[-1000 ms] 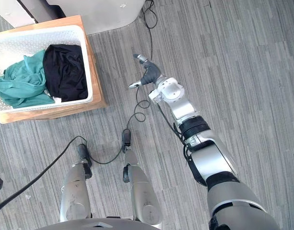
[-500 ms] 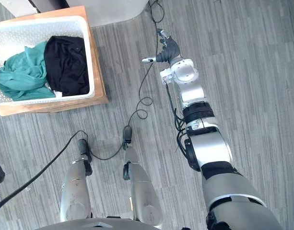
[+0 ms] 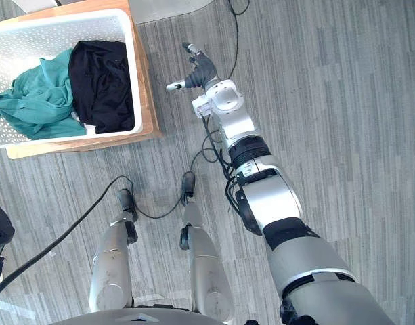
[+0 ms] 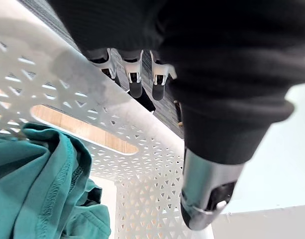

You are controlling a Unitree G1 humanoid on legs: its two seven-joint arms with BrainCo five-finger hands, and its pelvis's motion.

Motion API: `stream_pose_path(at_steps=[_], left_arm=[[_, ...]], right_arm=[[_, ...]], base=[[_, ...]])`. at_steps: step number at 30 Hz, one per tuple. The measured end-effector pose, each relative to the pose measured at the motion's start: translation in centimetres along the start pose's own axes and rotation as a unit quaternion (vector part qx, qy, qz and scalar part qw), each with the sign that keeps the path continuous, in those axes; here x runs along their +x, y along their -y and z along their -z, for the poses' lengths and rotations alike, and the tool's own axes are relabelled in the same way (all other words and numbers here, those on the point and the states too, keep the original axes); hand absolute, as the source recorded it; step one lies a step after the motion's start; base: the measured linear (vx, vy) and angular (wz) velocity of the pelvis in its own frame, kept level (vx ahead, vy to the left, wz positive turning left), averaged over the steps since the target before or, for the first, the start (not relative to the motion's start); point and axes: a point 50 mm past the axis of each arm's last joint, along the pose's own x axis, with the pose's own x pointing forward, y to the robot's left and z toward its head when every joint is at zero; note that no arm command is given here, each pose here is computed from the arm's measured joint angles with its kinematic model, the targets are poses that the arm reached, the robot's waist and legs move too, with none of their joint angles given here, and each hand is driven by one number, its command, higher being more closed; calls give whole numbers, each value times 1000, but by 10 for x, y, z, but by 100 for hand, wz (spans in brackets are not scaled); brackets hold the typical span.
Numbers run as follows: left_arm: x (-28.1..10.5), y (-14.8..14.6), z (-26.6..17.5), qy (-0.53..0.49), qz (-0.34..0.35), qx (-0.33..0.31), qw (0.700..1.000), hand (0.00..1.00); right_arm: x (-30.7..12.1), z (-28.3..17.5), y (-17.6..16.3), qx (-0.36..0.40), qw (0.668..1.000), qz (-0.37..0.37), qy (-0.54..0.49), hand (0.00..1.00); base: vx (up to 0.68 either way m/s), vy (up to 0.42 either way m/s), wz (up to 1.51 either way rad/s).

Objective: Pick up the laundry basket with both hands and put the clothes into the washing machine.

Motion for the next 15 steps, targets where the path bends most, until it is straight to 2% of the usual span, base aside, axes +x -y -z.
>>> stream_pose_path(at_steps=[10,15], left_arm=[[-2,16,-1,14,9,-11,1000,0],[-3,17,6,3,1,-21,1000,0]], right_arm=[[4,1,-39,10,999,-46,-7,0],[4,3,-37,5,999,-29,-12,0]], base=[[7,1,1],[7,11,6]])
